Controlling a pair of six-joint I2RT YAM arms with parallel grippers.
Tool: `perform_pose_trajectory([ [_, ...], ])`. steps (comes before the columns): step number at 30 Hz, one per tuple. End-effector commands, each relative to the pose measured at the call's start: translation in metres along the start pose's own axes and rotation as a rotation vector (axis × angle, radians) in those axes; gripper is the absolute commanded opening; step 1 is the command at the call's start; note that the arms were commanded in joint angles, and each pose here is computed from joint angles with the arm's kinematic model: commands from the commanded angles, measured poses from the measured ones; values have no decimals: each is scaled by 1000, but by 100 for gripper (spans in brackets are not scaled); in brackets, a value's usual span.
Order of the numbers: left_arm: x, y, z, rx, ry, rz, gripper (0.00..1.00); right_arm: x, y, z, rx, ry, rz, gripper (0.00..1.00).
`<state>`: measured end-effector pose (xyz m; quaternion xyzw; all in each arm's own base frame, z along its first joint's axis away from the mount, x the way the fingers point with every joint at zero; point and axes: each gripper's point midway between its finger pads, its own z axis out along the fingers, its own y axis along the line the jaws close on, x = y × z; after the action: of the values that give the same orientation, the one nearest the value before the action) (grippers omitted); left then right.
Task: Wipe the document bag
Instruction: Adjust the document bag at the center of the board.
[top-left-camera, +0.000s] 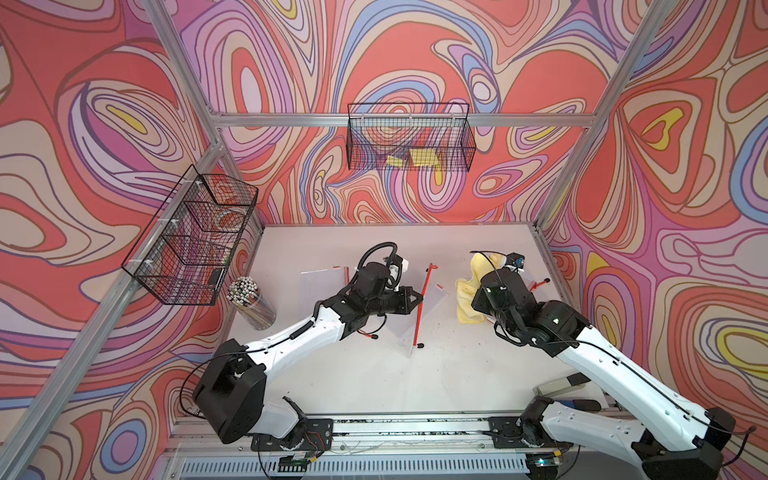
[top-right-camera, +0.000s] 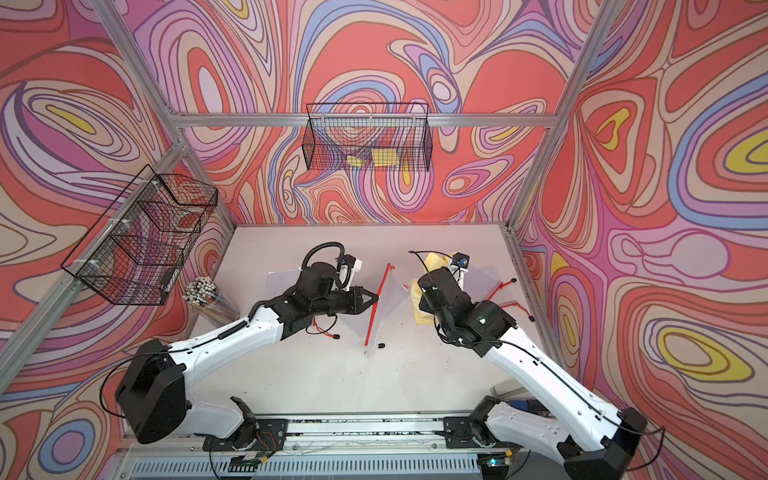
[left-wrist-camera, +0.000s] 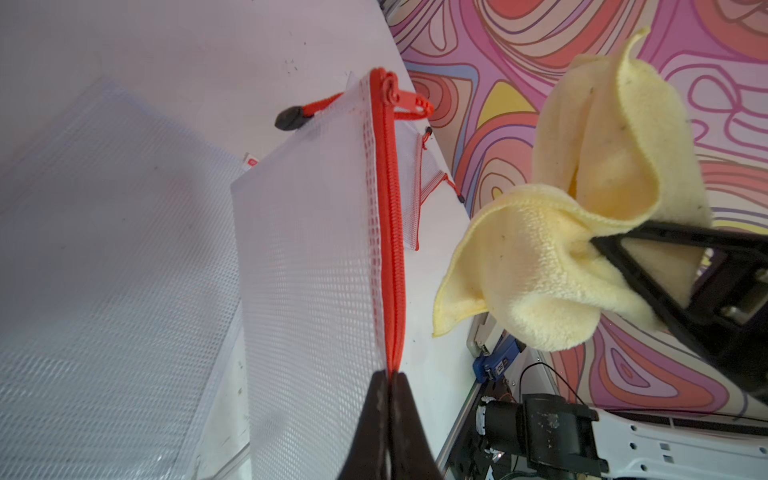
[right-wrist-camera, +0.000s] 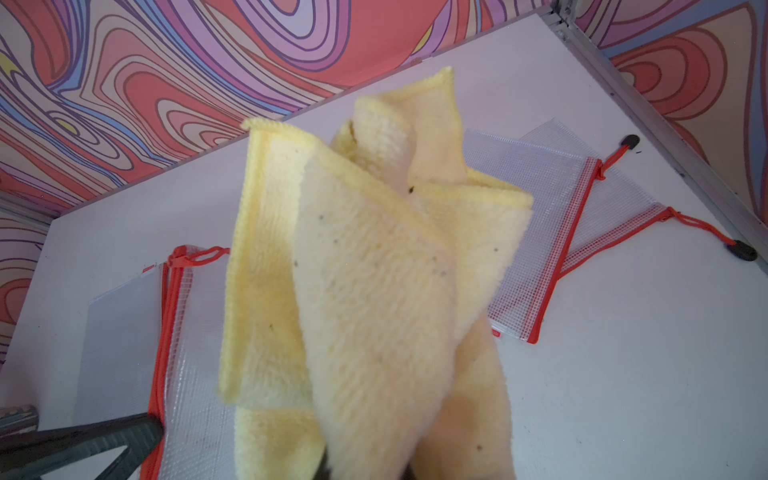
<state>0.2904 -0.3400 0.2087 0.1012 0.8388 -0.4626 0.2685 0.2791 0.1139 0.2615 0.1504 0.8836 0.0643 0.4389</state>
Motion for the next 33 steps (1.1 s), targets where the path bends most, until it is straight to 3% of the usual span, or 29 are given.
perform_pose_trajectory([
  [1,-20,-53,12,256,-30,-32,0,-17,-4,2,54,-59,0,0],
  [3,-21,-48,21,286,-52,-74,0,-19,-6,4,68,-56,-3,0],
  [10,-5,11,34,216,-127,-172,0,-22,-5,21,83,-33,-24,0],
  [15,22,63,40,53,-52,-190,0,-14,11,40,57,13,-45,0],
  [20,49,104,26,-177,26,-107,3,8,45,65,-67,106,-97,0],
  [21,51,108,21,-211,30,-89,7,17,49,72,-83,138,-109,0],
  [25,56,119,2,-313,50,-11,44,66,73,103,-178,305,-137,0],
  [28,60,120,-6,-339,68,20,65,100,68,125,-143,405,-144,0],
  [30,63,123,-10,-357,79,31,73,113,61,133,-109,435,-151,0],
  [33,74,131,-16,-391,115,44,76,112,54,131,-87,427,-155,0],
])
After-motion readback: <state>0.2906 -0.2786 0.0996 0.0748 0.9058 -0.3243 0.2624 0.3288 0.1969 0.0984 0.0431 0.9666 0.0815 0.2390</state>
